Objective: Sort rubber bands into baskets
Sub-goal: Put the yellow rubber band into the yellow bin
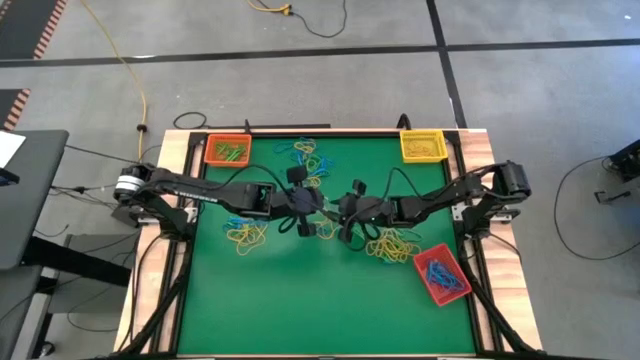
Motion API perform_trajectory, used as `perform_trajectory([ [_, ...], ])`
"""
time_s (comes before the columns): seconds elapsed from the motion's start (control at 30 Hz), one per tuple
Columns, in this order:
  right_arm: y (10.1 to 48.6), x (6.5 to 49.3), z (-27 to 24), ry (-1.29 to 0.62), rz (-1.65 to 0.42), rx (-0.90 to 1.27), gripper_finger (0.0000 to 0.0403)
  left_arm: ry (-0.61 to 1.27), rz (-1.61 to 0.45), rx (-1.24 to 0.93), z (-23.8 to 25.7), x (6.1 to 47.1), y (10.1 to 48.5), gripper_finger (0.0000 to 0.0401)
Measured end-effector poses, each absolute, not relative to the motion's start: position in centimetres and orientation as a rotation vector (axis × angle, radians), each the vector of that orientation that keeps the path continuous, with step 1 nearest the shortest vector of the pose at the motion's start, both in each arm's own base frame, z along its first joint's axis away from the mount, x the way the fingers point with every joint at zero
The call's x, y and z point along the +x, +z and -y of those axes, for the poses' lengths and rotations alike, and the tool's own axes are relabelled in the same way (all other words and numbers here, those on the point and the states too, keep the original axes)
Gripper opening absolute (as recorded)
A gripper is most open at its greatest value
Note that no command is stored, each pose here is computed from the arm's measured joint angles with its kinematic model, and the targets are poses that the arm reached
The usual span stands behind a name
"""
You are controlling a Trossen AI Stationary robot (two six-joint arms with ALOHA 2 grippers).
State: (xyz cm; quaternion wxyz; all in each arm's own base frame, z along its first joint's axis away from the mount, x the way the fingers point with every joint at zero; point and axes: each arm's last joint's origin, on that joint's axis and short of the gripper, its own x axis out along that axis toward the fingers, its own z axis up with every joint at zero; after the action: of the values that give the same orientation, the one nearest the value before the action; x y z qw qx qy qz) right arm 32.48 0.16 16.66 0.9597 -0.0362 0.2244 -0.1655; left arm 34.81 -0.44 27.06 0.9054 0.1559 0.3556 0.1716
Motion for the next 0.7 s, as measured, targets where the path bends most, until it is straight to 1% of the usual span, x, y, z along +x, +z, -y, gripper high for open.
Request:
perform_trajectory([
  [0.1, 16.97, 32.67, -0.32, -0.285, -0.421, -0.060, 0.0159, 0.355, -0.736, 0.327, 0.45, 34.80, 27.04, 0.0000],
  [0.33, 17.13, 32.76, -0.37, -0.274, -0.402, -0.054, 0.0159, 0.357, -0.726, 0.321, 0.50, 34.85, 27.11, 0.0000],
  [0.43, 17.13, 32.76, -0.38, -0.273, -0.402, -0.054, 0.0149, 0.358, -0.726, 0.319, 0.50, 34.85, 27.11, 0.0000],
  [0.53, 17.07, 32.73, -0.38, -0.273, -0.409, -0.055, 0.0118, 0.358, -0.726, 0.318, 0.50, 34.85, 27.11, 0.0000],
  [0.7, 16.77, 32.59, -0.37, -0.274, -0.443, -0.062, 0.0030, 0.358, -0.738, 0.321, 0.49, 34.77, 27.02, 0.0000],
])
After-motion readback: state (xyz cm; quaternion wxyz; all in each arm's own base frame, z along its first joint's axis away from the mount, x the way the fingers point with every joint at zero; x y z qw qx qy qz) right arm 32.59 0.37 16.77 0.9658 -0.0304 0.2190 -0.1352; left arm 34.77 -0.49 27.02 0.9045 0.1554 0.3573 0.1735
